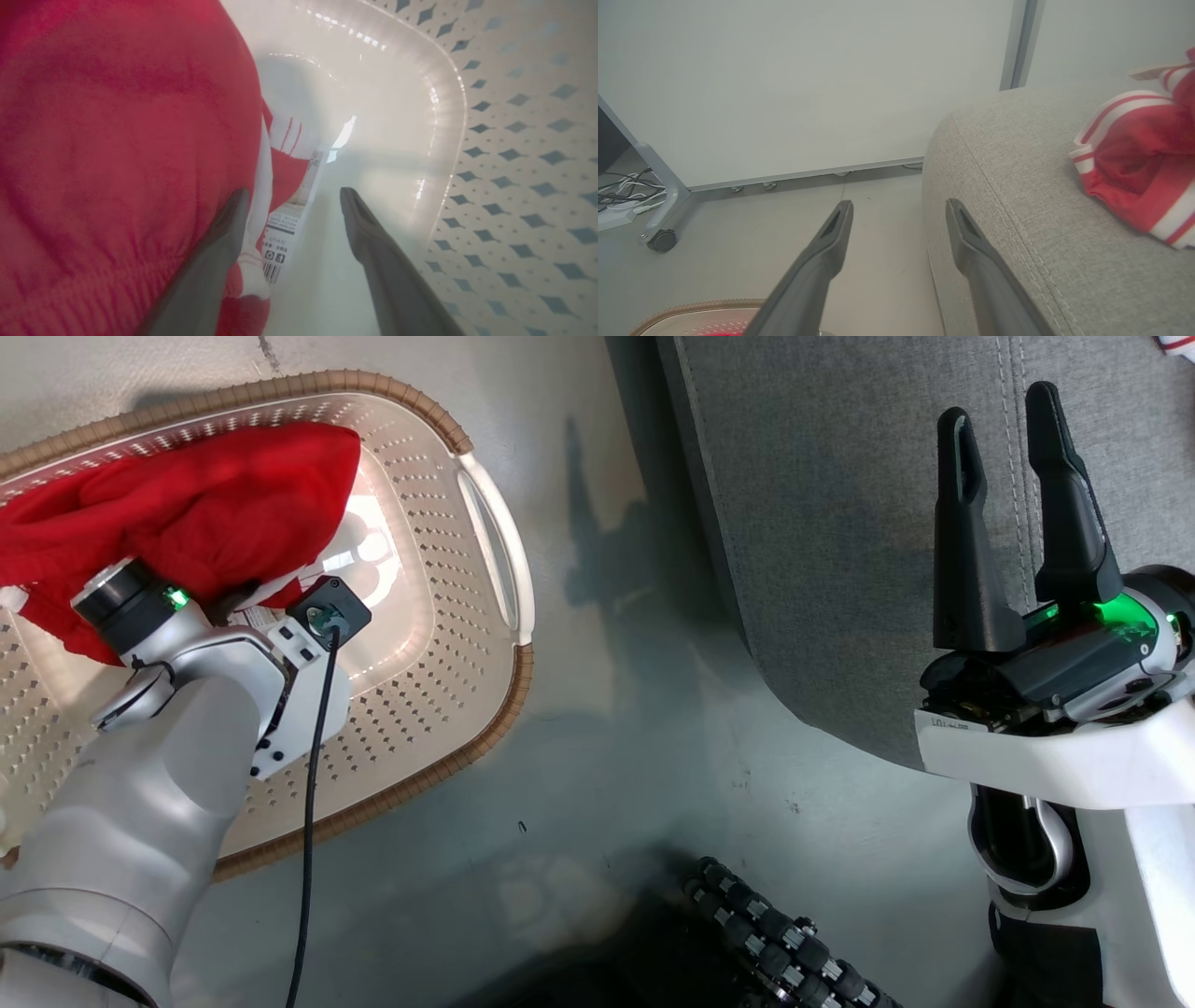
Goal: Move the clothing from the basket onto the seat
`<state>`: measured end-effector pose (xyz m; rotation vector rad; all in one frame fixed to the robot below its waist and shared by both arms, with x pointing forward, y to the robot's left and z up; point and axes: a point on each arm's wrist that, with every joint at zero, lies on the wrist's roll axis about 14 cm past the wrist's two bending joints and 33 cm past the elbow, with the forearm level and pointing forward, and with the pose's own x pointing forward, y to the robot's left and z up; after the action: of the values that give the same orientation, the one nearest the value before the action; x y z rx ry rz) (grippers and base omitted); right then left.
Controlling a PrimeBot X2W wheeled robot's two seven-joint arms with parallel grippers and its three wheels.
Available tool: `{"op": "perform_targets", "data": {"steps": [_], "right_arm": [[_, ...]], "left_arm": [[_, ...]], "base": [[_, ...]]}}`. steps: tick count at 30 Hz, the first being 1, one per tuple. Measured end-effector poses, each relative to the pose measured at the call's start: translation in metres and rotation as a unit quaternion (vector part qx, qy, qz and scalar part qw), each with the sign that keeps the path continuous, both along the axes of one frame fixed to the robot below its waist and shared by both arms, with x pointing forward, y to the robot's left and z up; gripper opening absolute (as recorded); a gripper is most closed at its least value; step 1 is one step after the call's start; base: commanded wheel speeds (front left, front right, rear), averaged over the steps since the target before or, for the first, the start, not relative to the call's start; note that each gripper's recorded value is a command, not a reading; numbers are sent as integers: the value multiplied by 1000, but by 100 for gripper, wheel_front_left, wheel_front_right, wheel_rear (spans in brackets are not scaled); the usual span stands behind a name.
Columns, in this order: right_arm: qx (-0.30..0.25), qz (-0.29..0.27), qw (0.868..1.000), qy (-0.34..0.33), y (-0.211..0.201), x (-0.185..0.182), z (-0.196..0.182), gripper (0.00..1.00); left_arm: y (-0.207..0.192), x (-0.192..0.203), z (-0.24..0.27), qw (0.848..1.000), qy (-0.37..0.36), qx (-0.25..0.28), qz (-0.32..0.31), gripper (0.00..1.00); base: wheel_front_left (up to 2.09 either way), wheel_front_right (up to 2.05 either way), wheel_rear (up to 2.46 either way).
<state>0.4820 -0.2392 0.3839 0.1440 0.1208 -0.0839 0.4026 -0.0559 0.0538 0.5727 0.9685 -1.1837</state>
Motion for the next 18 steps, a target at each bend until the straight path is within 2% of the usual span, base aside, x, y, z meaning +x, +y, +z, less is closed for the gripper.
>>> {"op": "perform_targets", "data": {"steps": [9,10,11,12,13,18], "right_arm": [[7,2,1000,4,2,1,-7,100],[7,2,1000,5,3,1,-7,100],[7,3,1000,5,3,1,-7,100],[8,3,1000,6,3,1,-7,100],[8,4,1000,5,4,2,-7,100],[13,4,1000,6,5,2,-8,100]], "left_arm": [[14,18,-11,998,-41,47,-15,100],[15,21,-12,998,-44,49,-17,88],[16,23,-12,997,-50,51,-22,54],[16,25,-13,997,-55,53,-27,24],[17,28,-13,996,-61,55,-29,0],[19,36,-13,994,-82,62,-46,0]], "base": [[0,0,0],[0,0,0],[0,0,0],[0,0,0],[0,0,0],[0,0,0]]}}
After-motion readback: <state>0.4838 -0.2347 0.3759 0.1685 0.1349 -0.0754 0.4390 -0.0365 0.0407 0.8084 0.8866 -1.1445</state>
